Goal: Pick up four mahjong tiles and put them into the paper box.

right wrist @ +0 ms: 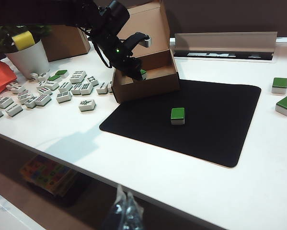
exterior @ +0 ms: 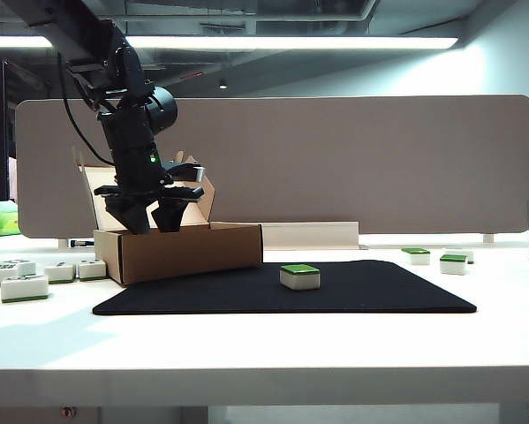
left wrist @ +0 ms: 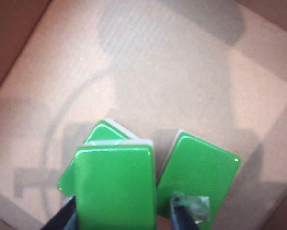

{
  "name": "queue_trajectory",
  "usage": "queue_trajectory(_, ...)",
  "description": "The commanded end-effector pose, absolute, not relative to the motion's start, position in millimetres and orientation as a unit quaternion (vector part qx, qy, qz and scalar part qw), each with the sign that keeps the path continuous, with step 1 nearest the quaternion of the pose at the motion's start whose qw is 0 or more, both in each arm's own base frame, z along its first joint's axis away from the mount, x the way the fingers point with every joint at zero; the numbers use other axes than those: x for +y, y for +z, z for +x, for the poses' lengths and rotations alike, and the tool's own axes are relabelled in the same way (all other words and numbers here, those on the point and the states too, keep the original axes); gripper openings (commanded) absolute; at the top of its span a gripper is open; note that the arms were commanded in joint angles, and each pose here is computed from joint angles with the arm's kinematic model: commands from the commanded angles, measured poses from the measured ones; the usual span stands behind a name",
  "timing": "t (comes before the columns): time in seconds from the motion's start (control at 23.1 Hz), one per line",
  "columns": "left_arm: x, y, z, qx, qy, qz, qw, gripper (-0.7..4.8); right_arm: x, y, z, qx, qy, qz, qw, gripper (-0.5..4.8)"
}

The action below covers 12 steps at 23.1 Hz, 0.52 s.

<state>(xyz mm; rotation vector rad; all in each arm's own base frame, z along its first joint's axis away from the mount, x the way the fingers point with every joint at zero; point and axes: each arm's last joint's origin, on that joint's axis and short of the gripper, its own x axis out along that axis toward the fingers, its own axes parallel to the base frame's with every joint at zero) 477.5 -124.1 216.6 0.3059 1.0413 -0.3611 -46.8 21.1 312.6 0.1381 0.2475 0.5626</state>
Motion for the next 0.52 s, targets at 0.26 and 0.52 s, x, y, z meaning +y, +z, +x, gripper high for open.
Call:
queue_trajectory(0.26, -122, 283, 467, 0.448, -0.172, 0.139, 0.866, 2.47, 21, 313, -50, 0.11, 0.277, 0.062, 0.953, -0.01)
queue_trajectory(0.52, -147, 317, 447, 0.437, -0.24, 0.066, 0.864, 2.46, 21, 313, -50, 0.11, 0.277, 0.062, 0.953, -0.01)
